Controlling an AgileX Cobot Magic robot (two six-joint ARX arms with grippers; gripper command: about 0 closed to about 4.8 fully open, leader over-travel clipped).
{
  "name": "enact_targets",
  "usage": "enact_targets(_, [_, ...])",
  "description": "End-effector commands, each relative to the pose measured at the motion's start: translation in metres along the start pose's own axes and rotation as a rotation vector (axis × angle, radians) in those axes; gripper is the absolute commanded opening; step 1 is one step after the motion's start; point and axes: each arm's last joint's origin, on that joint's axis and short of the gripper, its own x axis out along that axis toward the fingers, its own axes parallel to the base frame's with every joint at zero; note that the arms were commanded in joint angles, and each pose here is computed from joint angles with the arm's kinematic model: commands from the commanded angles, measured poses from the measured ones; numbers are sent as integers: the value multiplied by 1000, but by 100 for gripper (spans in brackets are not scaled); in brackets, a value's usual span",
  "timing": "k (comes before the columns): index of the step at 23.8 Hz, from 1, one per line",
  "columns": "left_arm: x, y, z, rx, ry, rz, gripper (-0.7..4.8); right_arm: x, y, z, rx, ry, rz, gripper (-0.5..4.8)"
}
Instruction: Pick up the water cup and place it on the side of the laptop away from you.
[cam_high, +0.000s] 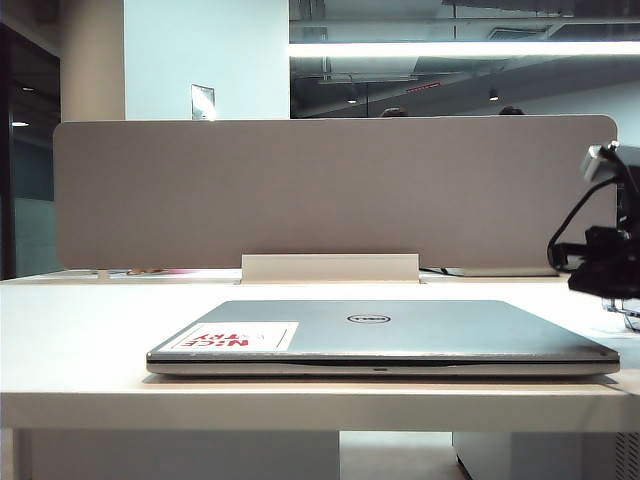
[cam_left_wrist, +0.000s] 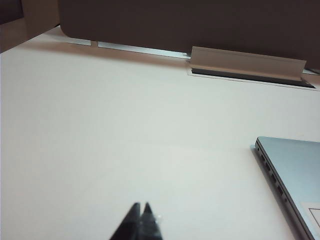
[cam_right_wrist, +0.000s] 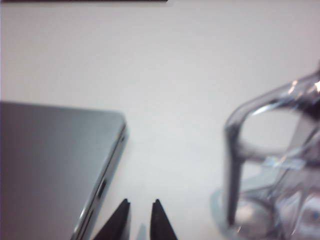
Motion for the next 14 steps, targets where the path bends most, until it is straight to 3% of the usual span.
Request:
enact_targets(1, [0,0,2,3,-12,-3,-5,-9,1,-5,-2,11,2,75])
enact_targets(5, [0,0,2,3,-11,-3,-5,-22,1,-8,-36,8,-40,86])
enact_targets(9, [0,0,2,3,-11,-7,-5,-25,1,-2,-50,-23,-54,139])
enact_targets(11, [0,0,2,2,-10,-7,-5,-25,0,-1,-53,-33,-82,221])
enact_targets(14, [0,0,2,3,-10,-7,-5,-25,-1,-1,-87,-33,-113,227])
